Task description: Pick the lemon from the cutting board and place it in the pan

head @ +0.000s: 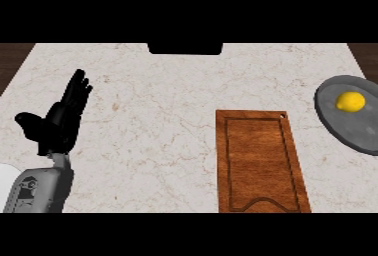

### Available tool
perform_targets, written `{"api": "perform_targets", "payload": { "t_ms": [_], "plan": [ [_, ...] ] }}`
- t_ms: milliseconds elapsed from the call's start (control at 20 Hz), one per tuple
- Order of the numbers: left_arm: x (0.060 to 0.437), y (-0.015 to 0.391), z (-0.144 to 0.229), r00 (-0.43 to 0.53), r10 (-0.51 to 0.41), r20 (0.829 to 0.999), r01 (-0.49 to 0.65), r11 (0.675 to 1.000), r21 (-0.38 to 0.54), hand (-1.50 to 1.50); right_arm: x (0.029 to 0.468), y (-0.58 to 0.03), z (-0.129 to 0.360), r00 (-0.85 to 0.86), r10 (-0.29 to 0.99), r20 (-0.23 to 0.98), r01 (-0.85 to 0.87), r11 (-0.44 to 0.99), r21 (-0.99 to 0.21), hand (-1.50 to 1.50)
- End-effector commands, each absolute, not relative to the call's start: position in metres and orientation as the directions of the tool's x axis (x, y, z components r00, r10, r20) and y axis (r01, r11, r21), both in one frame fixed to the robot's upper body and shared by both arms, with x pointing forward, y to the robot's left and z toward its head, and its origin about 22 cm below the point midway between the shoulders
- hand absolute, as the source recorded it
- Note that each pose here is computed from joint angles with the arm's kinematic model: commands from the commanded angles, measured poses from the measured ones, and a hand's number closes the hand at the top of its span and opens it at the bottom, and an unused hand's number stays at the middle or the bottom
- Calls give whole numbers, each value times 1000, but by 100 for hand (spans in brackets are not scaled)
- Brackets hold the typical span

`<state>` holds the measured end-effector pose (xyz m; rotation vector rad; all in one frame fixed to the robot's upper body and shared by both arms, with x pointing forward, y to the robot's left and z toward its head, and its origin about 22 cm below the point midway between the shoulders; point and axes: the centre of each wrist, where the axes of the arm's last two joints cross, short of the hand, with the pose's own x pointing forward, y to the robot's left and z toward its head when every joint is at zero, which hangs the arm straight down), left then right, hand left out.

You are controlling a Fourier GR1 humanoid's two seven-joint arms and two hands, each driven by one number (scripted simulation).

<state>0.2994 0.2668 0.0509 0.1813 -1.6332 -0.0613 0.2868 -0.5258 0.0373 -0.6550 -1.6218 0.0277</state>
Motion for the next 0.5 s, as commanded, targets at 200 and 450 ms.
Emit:
{"api": "perform_targets", "payload": {
  "t_ms": [200, 450],
  "plan": [
    [294, 270, 51, -43, -150, 988, -112, 983, 144, 0, 207, -581, 40, -137, 268, 954, 280, 934, -222, -150],
    [299, 288, 49, -34, -164, 986, -131, 979, 158, 0, 166, -607, 55, -156, 289, 945, 259, 935, -243, -150]
  ]
}}
